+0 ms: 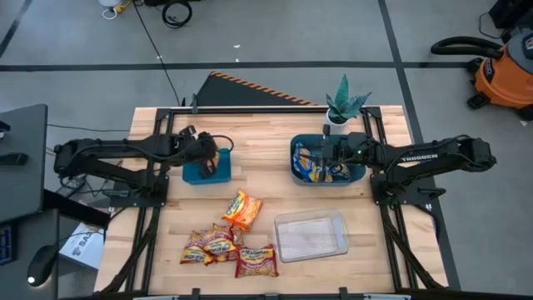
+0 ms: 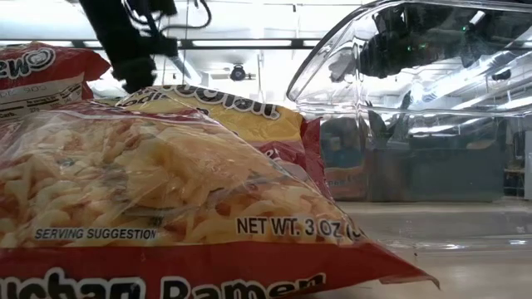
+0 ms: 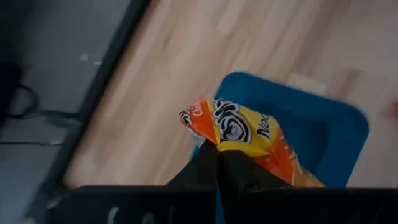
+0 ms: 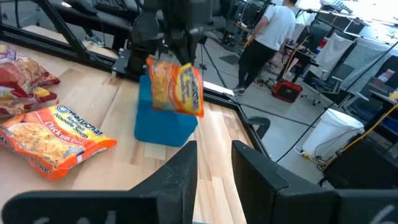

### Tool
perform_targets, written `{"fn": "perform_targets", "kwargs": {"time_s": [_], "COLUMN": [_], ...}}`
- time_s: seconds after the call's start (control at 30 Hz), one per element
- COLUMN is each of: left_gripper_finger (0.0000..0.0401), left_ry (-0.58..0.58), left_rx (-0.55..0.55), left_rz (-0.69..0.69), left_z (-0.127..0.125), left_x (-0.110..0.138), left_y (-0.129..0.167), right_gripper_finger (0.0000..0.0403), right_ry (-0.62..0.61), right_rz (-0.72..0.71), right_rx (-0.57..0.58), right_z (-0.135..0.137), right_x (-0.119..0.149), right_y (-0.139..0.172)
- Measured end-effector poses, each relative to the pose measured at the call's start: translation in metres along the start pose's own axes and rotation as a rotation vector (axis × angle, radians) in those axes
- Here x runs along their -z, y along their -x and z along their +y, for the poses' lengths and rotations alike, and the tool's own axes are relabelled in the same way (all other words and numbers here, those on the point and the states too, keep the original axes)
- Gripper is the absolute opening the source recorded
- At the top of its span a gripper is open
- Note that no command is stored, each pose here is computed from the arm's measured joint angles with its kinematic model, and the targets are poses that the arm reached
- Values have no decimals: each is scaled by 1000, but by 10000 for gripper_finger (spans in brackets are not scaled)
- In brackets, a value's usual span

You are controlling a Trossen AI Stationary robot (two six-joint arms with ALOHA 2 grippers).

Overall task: Sort Maruchan noodles
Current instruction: Put the orange noodle pack into the blue bin

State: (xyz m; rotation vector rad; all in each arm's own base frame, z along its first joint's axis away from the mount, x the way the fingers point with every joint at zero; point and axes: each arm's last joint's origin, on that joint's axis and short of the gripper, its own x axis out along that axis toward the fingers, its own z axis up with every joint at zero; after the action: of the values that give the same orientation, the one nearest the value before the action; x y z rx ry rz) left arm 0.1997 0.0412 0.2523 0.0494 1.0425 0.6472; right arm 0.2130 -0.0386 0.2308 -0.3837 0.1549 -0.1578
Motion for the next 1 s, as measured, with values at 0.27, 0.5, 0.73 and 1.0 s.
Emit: {"fn": "perform_targets", "kwargs": {"time_s": [0.27,0.5,0.73,1.0], "left_gripper_finger": [4,6,7,41], "left_ry": [101,234,264,130], "left_rx": [72,146,148,124], "left_rz": [-21,59,178,158], "left_z": [6,9,10,2], "left_x": [1,6,17,18], "left_y": [-14,-17,-16,-12], "right_gripper_finger": [105,105,105,105], "right_ry": [5,8,16,11], "right_rz": [2,14,11,9], "right_rx": [-1,-6,-4,-4], "right_z": [0,1,1,1], "right_x": [1,3,2,2], "right_y": [-1,-2,-2,-3]}}
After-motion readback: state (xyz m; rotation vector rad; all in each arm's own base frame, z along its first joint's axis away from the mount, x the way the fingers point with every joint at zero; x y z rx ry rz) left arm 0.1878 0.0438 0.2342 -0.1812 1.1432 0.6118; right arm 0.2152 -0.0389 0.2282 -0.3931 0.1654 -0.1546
